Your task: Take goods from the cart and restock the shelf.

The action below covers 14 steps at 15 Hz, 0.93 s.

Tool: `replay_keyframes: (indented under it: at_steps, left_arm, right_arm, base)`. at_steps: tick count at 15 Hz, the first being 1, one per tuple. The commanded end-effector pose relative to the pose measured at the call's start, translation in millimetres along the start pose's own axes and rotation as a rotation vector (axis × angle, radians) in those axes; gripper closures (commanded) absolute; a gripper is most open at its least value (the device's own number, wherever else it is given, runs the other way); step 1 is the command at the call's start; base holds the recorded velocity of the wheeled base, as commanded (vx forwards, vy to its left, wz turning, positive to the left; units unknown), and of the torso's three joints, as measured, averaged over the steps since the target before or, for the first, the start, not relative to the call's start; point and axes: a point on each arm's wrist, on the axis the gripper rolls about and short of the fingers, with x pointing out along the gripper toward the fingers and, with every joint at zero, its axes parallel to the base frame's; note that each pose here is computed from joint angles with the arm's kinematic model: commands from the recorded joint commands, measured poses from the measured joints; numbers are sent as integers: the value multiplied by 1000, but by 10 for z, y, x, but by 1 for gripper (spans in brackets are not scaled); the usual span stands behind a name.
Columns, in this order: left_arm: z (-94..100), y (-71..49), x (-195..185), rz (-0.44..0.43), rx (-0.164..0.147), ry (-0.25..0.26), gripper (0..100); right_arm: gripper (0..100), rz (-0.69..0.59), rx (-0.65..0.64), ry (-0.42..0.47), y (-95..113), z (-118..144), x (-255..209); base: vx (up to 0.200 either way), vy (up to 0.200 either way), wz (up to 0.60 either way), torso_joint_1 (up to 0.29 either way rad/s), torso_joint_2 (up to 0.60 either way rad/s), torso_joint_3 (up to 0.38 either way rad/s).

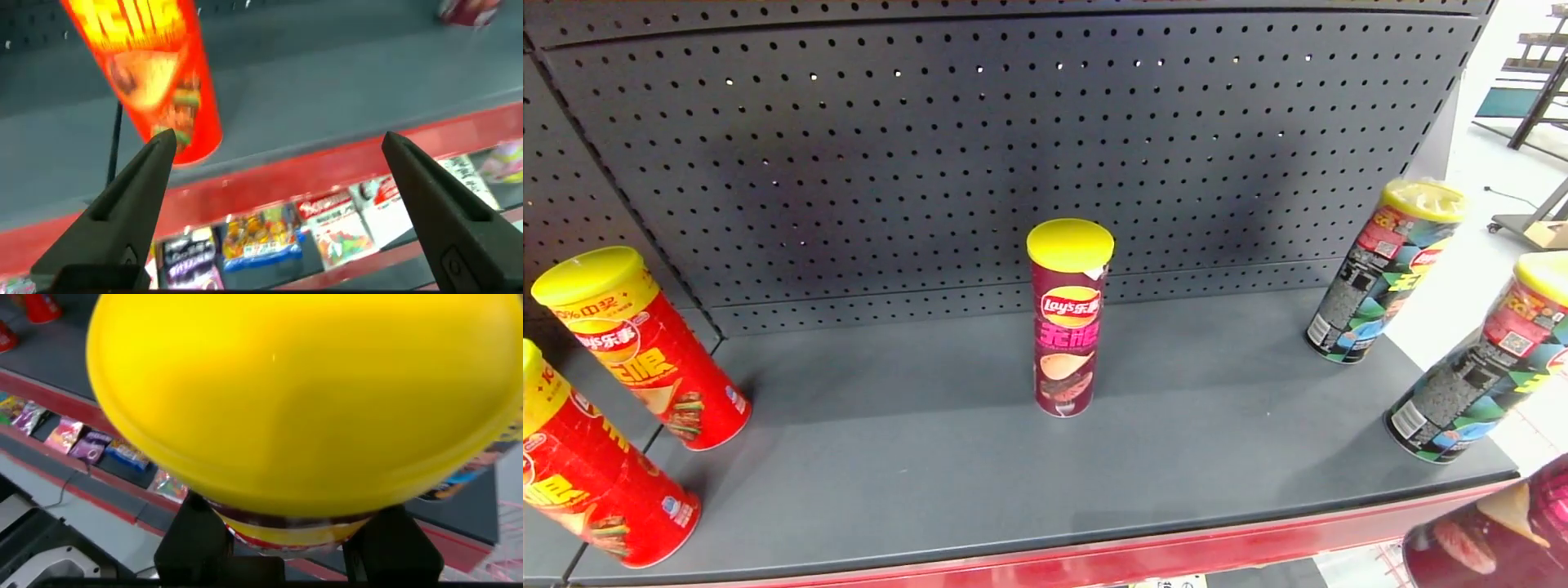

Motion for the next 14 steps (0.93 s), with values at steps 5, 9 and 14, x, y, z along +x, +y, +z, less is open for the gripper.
replay_keyframes:
  at_steps: [5, 9, 14]
  left_arm:
    - [1415, -147, 1300, -606, 90, 175, 0]
    - [1537, -591, 2374, -812, 91, 190, 0]
    - [1424, -998, 3030, -968, 167, 197, 0]
  right_arm:
    - [100, 20, 5, 60, -21, 29, 151]
    - [100, 15, 5, 55, -20, 21, 138]
    - [100, 7, 2, 36, -23, 77, 124]
  base:
    - [0, 0, 0, 0, 0, 0]
    - [0, 0, 0, 0, 0, 0]
    - [0, 0, 0, 0, 0, 0]
